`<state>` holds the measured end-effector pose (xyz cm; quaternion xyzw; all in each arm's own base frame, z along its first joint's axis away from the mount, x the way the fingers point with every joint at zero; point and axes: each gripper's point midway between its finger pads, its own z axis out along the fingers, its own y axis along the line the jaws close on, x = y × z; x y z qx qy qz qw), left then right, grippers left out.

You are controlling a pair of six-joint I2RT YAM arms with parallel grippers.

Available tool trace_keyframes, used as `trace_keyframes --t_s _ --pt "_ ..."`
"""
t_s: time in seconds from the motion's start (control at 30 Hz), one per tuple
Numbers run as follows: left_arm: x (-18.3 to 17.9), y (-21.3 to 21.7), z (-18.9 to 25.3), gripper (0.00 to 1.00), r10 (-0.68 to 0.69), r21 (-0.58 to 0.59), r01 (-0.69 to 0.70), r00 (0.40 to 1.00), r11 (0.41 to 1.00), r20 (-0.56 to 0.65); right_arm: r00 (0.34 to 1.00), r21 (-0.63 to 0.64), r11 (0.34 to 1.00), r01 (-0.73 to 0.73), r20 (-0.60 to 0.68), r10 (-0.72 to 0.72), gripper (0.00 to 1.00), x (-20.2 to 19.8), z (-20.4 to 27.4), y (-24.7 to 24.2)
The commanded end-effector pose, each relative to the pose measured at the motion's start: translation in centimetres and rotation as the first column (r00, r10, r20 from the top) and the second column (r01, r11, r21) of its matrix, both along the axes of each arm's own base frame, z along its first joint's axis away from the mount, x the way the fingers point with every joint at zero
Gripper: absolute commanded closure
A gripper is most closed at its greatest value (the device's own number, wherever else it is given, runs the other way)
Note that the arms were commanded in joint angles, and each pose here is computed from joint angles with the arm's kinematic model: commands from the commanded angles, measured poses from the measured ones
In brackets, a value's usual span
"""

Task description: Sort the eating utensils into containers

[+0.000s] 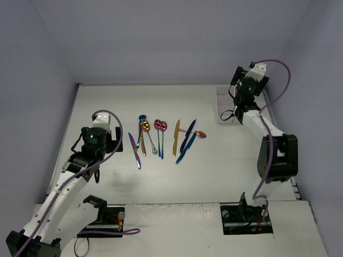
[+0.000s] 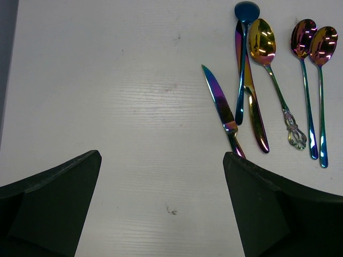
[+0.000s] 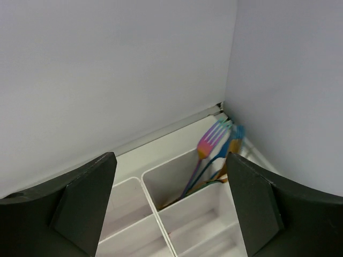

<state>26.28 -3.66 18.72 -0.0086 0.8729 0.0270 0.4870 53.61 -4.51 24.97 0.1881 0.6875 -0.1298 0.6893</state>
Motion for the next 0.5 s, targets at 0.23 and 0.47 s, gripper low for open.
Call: trace_keyframes --t_s 0.23,0.47 --pt "1.0 -1.3 1.4 0.03 -0.050 -0.043 0.051 0.998 0.998 0.035 0.973 0.141 0.974 -0.178 -0.121 0.195 0.18 -8.8 6.7 4.6" --pt "1.3 -2.6 0.1 0.03 -0.098 -0.067 0.096 0.995 0.993 -0.031 0.856 0.261 0.903 -0.341 -0.311 0.413 0.20 -12.8 1.1 11.0"
